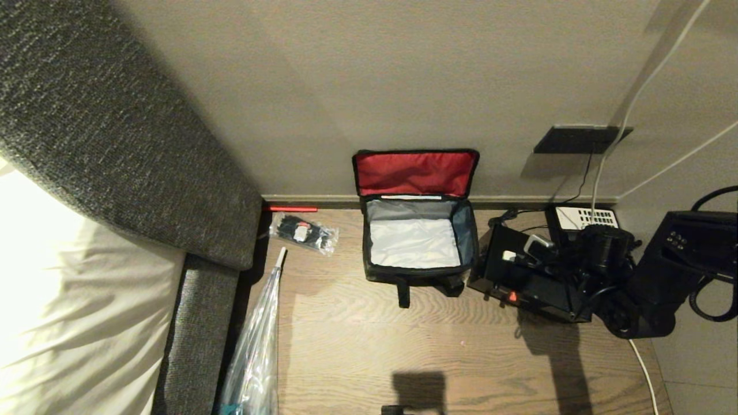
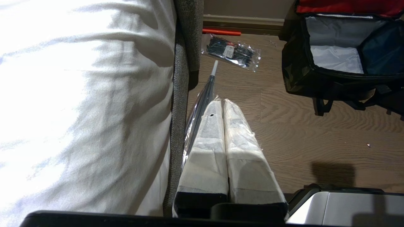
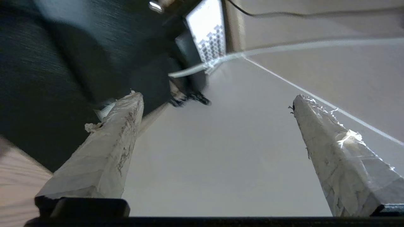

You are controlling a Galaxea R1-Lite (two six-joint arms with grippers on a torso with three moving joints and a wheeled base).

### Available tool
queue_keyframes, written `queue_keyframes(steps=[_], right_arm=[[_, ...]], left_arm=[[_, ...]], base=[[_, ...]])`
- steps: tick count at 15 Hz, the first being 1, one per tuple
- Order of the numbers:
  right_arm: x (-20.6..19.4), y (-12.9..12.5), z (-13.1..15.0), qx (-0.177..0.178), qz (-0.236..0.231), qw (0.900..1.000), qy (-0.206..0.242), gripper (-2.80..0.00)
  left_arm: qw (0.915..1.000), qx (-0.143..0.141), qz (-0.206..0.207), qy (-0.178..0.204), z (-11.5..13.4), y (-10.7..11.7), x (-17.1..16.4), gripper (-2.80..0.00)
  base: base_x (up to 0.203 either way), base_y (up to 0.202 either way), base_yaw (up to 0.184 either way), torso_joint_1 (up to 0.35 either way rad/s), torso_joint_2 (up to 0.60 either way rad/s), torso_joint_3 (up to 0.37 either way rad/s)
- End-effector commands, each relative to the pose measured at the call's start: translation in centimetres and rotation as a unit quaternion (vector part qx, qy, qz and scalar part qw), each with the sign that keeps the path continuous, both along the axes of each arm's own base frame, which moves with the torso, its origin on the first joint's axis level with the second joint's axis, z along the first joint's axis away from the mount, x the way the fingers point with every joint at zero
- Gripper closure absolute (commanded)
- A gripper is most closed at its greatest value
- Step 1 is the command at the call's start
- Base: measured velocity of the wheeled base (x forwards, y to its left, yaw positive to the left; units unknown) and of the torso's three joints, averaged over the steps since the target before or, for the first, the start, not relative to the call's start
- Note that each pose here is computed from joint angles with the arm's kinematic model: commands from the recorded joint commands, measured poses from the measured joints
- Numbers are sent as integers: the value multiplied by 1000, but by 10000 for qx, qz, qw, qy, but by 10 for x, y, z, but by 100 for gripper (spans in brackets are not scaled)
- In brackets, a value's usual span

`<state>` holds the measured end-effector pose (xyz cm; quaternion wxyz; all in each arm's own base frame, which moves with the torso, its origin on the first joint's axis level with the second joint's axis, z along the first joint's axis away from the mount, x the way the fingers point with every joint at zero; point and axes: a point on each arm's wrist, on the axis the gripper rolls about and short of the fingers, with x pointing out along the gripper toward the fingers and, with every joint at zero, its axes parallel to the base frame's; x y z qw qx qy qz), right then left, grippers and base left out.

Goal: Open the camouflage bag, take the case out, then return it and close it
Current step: Grip the handle again

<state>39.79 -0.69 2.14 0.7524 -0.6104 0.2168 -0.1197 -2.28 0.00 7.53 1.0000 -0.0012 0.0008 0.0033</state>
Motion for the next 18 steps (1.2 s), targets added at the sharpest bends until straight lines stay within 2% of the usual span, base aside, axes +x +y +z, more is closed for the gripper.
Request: queue_keyframes(steps=[1, 3, 6, 12, 16, 18], right_arm=[[6, 2, -17, -25, 9, 9999, 127, -280], [7, 2, -34, 94, -5, 9996, 281, -280], [15, 2, -51, 407, -58, 9989, 210, -280], [20, 12, -63, 512, 50, 9985, 200, -280], [30, 12, -61, 485, 83, 9984, -270, -280], [33, 12, -61, 507, 83, 9980, -359, -280]], left_arm=[[10000, -4, 5, -9, 0, 0, 0, 0], [10000, -4, 5, -9, 0, 0, 0, 0], [10000, -4, 5, -9, 0, 0, 0, 0], [10000, 4, 5, -8, 0, 0, 0, 0], [10000, 4, 5, -8, 0, 0, 0, 0], [10000, -4, 5, -9, 0, 0, 0, 0]], base=[[0, 0, 0, 0, 0, 0], [0, 0, 0, 0, 0, 0], [0, 0, 0, 0, 0, 0], [0, 0, 0, 0, 0, 0], [0, 0, 0, 0, 0, 0], [0, 0, 0, 0, 0, 0]])
